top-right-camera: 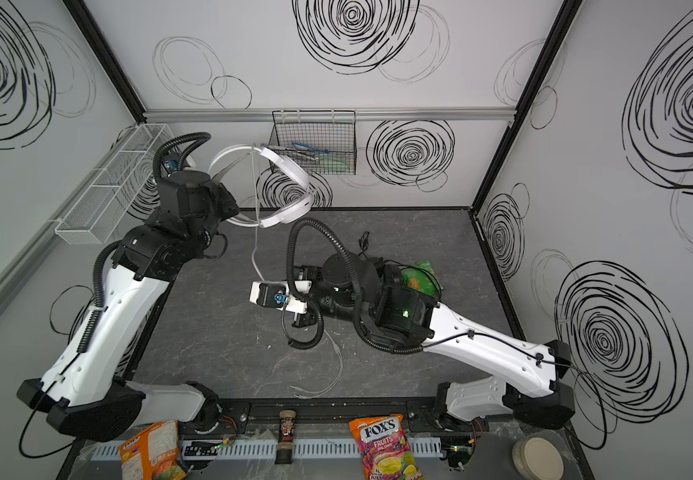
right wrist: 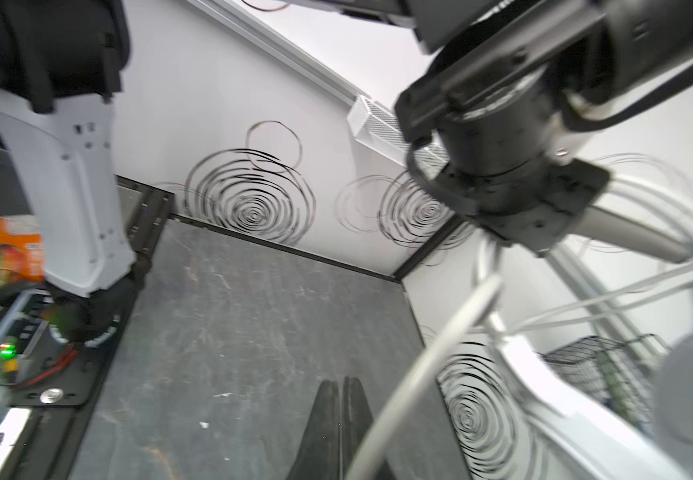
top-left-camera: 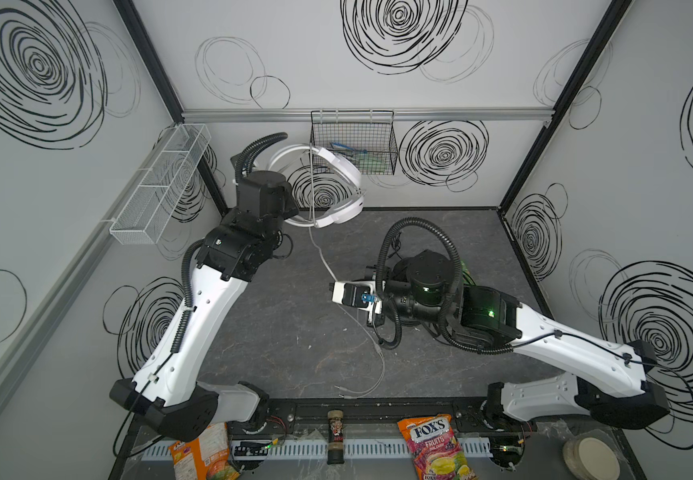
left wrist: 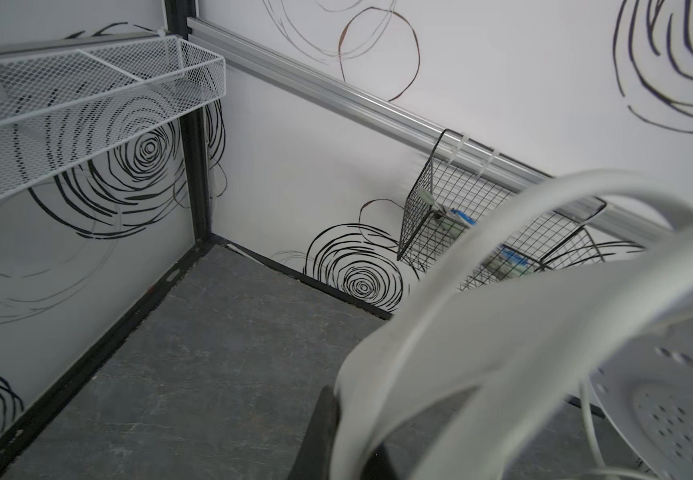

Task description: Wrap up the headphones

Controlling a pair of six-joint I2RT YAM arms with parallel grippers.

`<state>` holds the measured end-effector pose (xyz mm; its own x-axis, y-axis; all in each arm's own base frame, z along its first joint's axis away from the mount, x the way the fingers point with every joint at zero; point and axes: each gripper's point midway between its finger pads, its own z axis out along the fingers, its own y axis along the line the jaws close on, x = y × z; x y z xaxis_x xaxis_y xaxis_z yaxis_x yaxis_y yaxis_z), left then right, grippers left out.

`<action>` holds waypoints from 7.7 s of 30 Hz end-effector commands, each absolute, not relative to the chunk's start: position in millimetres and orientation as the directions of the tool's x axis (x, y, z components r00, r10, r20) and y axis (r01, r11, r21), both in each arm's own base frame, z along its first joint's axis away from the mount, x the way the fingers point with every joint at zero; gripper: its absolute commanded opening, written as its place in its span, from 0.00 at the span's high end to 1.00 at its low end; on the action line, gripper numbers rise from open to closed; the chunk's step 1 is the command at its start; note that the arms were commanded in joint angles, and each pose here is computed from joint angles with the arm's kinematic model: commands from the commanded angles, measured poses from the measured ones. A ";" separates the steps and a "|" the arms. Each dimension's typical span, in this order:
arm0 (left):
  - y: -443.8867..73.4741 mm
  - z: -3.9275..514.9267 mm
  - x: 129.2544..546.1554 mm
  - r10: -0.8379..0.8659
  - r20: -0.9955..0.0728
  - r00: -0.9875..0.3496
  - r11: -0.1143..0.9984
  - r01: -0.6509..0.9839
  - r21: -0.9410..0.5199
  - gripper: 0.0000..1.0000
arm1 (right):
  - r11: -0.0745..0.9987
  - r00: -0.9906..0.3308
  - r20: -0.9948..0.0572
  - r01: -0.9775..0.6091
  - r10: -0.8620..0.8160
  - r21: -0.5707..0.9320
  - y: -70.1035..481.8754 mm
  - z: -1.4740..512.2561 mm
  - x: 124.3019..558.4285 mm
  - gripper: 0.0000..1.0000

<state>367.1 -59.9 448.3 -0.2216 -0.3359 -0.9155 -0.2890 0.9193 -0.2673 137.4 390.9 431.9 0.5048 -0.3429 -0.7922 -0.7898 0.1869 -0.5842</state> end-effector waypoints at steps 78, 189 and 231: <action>-235.7 536.1 217.7 -0.129 -0.977 -0.172 0.607 0.765 -0.215 1.00 | 0.932 0.284 -0.956 -0.322 -0.075 -0.168 163.4 527.2 376.7 0.80; -143.4 698.9 259.2 -0.725 -0.682 0.096 0.606 0.559 -0.566 1.00 | 0.484 -0.011 -1.000 -0.875 -0.019 0.000 333.6 318.7 274.1 0.96; -37.0 457.3 374.6 -0.448 -0.891 -0.076 0.862 -0.302 -0.408 1.00 | 0.208 0.566 -0.785 -0.760 -0.251 -0.615 395.8 431.4 122.6 1.00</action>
